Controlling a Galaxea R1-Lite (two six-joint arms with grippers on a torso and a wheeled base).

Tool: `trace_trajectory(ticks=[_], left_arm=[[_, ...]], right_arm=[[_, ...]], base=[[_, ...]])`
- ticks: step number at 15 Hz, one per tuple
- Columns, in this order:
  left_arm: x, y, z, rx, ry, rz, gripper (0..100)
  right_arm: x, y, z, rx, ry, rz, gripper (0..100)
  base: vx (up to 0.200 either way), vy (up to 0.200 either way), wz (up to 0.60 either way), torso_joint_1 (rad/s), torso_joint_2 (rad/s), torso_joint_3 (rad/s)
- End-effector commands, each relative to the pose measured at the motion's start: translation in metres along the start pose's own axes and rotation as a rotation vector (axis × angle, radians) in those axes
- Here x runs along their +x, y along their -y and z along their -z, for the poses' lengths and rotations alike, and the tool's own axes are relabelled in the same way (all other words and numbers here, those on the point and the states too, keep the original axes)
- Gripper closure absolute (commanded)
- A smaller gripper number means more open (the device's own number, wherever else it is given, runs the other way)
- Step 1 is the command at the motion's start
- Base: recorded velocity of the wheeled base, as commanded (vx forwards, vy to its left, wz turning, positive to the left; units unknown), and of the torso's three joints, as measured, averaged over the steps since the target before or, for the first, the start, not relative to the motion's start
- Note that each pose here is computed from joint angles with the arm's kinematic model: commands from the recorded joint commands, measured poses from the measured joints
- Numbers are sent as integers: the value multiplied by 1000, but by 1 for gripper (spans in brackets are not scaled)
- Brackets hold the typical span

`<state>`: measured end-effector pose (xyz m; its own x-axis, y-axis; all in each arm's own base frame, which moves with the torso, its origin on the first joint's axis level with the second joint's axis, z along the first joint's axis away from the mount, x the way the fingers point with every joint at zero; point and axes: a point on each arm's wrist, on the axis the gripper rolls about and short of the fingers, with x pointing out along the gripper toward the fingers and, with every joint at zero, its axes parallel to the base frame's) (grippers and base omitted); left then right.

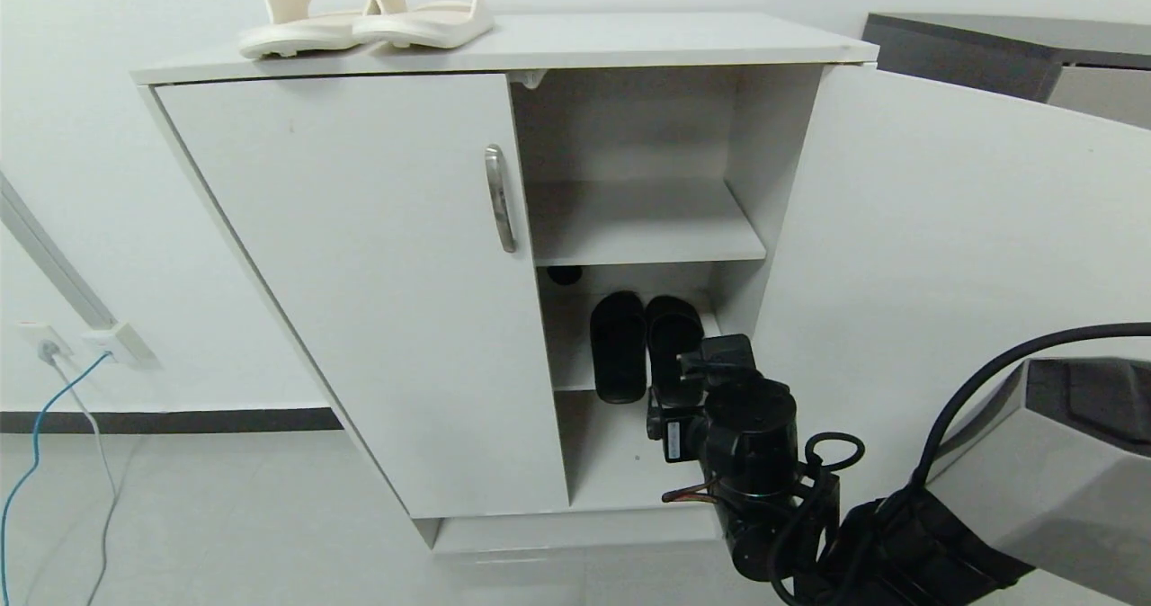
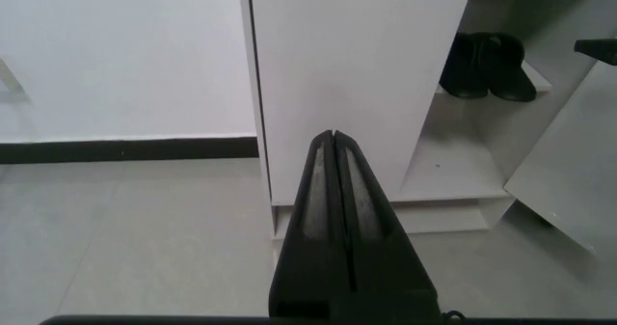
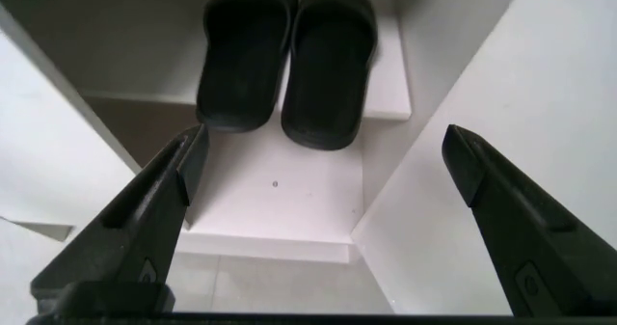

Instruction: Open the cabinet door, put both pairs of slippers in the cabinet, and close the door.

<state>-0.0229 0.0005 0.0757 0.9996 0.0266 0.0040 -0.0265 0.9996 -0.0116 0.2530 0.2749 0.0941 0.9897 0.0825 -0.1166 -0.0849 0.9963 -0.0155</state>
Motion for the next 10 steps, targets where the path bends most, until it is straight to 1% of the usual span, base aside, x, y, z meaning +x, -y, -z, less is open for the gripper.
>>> trace_trajectory(ticks=[1,6,8,10], left_arm=[[0,0,0,-1,-1,-1,100],[0,0,0,-2,-1,-1,100],[0,0,0,-1,-1,-1,100],[0,0,0,-2,-1,-1,100]], right_arm=[[0,0,0,1,0,-1,0],[-1,1,1,-3,-5,-2,0],[-1,1,2,-5,-7,-1,0],[-1,1,2,-4,-6,-1,0]], base=[[0,0,0,2,7,207],[0,0,0,6,3,202],[0,0,0,2,0,95],[0,0,0,0,0,0]])
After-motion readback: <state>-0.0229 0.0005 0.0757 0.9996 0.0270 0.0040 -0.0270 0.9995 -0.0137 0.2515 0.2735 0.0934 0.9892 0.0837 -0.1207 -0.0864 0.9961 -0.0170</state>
